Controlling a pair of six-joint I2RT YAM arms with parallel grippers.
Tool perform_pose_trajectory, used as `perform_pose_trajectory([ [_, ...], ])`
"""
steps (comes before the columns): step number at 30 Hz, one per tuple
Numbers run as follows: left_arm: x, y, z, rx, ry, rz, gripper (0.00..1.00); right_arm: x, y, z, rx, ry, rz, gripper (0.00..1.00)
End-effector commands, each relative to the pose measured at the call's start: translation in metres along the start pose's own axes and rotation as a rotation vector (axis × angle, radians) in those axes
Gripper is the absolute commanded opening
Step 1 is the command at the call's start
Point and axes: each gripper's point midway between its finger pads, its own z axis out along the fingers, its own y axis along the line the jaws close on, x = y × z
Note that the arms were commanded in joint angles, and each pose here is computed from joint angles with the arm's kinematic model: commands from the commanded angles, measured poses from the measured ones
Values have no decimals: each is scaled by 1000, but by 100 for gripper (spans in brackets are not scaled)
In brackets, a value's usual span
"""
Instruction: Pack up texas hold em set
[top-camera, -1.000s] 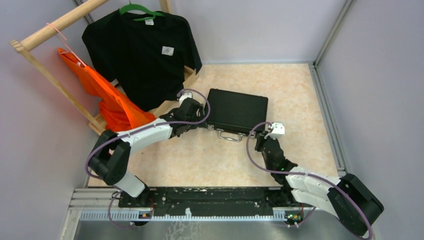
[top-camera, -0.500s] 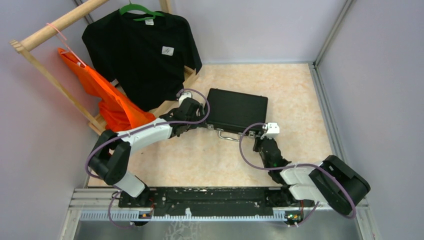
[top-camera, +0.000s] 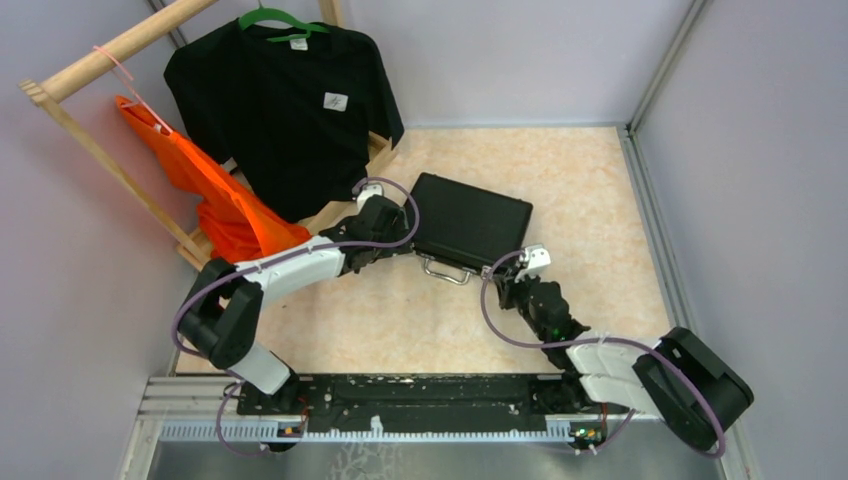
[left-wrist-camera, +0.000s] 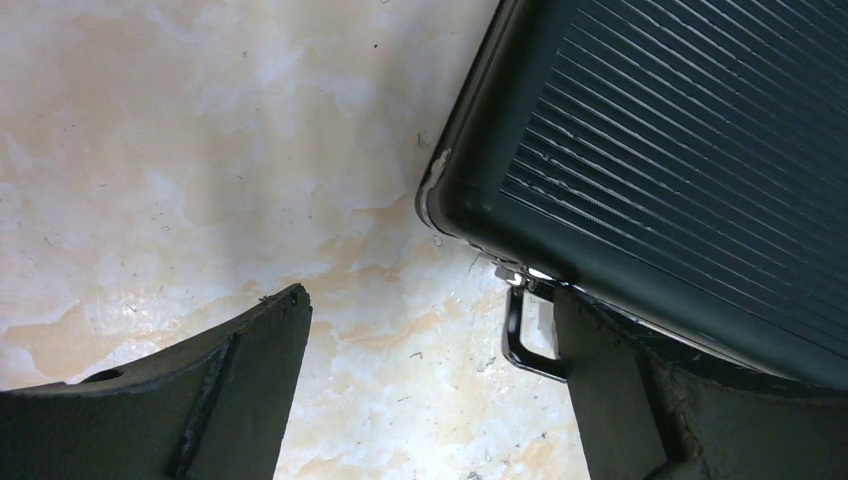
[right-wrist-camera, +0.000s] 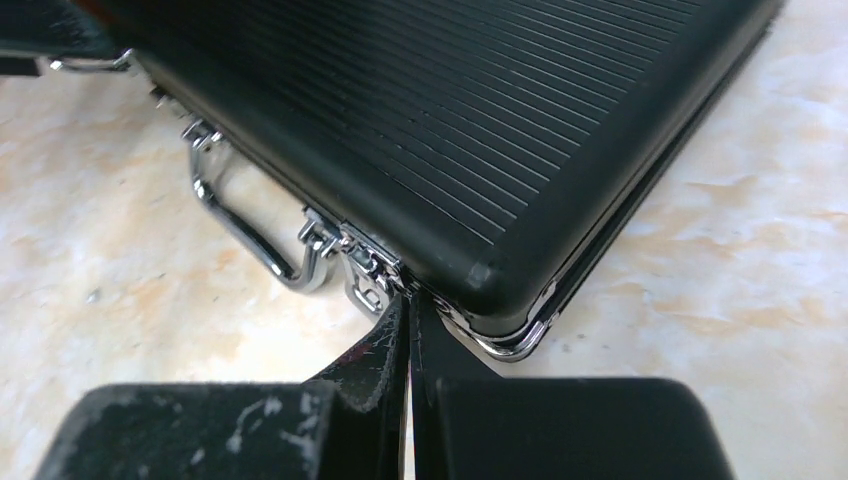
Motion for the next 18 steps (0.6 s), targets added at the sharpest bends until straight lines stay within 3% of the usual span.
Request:
perform_pose_trajectory([
  [1,-2,-3,2,1,-3,5,96,-53,73,-4,-326,-104,68,0],
  [9,-3,-3,3,-1,-4,6,96,-38,108,-25,-533,45,61,0],
  [18,-2,-3,7,-7,-1,6,96,-36,41,-12,-141,30,70,0],
])
